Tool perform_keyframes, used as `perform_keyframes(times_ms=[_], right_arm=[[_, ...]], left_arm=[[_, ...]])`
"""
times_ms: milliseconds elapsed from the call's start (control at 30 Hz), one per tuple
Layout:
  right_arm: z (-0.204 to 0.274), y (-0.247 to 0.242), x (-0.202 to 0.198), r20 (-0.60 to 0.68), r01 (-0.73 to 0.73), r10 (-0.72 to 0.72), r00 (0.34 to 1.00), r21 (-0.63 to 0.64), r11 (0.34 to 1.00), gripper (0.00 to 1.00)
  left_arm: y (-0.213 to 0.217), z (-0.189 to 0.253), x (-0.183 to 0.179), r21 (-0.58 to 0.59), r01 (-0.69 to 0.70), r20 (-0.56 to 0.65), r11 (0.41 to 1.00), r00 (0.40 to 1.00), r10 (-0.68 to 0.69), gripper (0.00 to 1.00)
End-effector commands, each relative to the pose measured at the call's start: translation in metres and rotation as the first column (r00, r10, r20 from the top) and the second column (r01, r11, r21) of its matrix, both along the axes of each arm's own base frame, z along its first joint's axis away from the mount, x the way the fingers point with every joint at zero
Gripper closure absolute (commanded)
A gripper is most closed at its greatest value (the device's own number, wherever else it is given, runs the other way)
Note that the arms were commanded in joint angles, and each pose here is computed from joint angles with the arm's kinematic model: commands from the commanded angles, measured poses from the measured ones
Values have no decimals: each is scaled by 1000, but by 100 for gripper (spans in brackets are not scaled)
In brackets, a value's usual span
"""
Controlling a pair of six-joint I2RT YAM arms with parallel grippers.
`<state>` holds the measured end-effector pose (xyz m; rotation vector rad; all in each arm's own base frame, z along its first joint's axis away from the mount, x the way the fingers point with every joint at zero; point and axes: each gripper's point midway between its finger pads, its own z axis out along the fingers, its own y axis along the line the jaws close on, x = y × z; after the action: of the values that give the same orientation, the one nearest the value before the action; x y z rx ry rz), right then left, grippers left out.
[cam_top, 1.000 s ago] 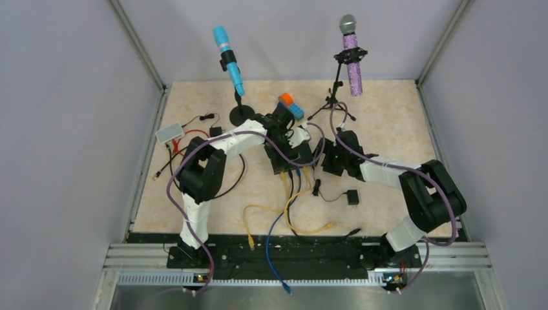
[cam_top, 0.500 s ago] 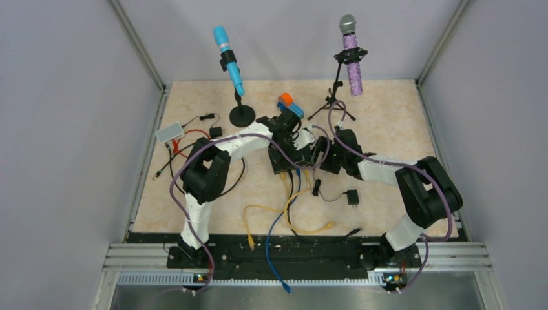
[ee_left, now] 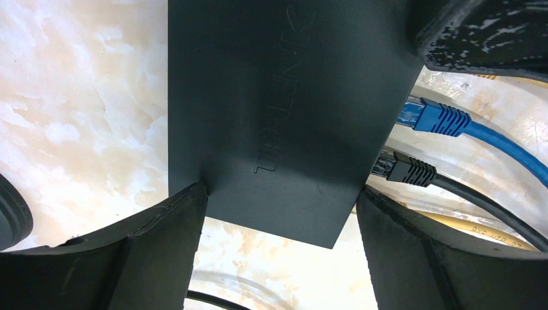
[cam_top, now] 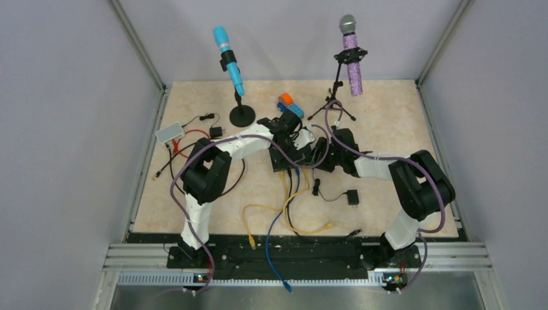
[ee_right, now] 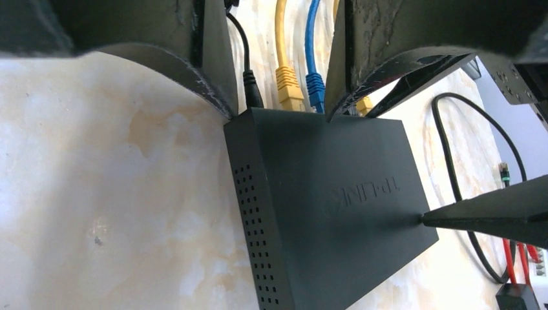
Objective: Pull the plug from the switch port
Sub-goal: Pull the connector from the switch port.
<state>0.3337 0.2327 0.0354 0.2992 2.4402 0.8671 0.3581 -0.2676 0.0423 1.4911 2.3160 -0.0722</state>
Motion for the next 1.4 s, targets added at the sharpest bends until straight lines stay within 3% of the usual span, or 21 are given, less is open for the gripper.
perform_keyframes(times_ms=[0,167,400,667,767,867,1367], right_arm=[[-23,-8,-3,-63,4,-7,998,-50,999,51],[-26,-16,-1,-45,33,-36,998,-57,998,67],[-24,-30,2,-32,56,-57,998,-27,998,73],[-16,-16,-6,13,-33,32,999,56,998,64],[-20,-19,-10,14,-35,34,999,41,999,67],[-18,-19,-5,22,-36,35,999,37,999,77],[-11,-14,7,44,-14,11,999,59,998,75]], left_arm=[[4,-7,6,3,-20,14,1000,1000,20,12],[7,-8,4,13,-19,6,1000,1000,19,14],[2,-10,-1,-10,-6,-21,1000,1000,6,15],[2,-10,-1,-13,-8,-27,1000,1000,8,17],[1,-10,-2,-17,-4,-31,1000,1000,3,17],[1,-11,-3,-18,3,-39,1000,999,-4,18],[0,-11,-7,-24,13,-58,1000,998,-14,20]])
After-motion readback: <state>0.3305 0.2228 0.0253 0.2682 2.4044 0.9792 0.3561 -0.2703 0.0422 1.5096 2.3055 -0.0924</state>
